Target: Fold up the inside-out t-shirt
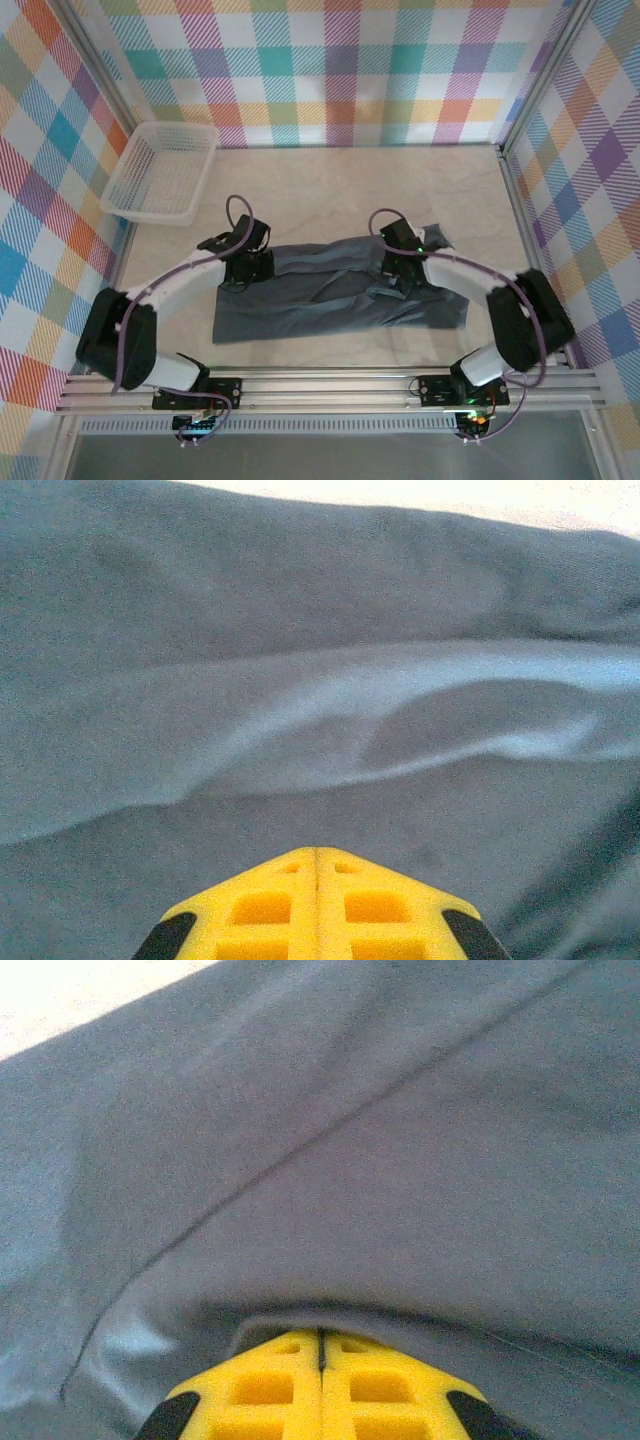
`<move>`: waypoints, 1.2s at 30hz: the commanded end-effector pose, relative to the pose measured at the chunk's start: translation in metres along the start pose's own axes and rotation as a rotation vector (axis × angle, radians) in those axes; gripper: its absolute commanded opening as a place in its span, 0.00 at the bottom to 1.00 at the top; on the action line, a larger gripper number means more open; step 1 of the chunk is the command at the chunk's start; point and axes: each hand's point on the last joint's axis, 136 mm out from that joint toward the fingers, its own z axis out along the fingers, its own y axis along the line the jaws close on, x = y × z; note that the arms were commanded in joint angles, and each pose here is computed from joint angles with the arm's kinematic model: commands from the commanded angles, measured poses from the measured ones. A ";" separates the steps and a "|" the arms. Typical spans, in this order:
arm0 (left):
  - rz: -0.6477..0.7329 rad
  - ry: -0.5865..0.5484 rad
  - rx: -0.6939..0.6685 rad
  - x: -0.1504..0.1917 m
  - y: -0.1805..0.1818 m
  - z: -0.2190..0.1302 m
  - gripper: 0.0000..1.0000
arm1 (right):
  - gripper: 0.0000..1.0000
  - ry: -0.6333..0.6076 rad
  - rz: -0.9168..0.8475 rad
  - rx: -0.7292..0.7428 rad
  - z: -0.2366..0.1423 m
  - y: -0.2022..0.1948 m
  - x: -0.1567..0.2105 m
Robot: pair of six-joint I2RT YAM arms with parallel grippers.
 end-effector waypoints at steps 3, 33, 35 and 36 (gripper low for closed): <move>-0.051 -0.002 -0.083 -0.027 0.003 0.026 0.00 | 0.00 0.107 -0.046 0.053 0.032 0.001 0.009; -0.058 -0.275 0.229 -0.247 -0.078 -0.015 0.35 | 0.26 0.463 -0.128 -0.770 -0.061 0.211 0.108; -0.078 -0.265 0.165 -0.218 -0.054 -0.030 0.29 | 0.26 0.402 -0.158 -0.694 -0.062 0.187 0.106; -0.094 -0.242 0.114 -0.198 -0.038 -0.030 0.22 | 0.26 0.362 -0.170 -0.656 -0.063 0.174 0.103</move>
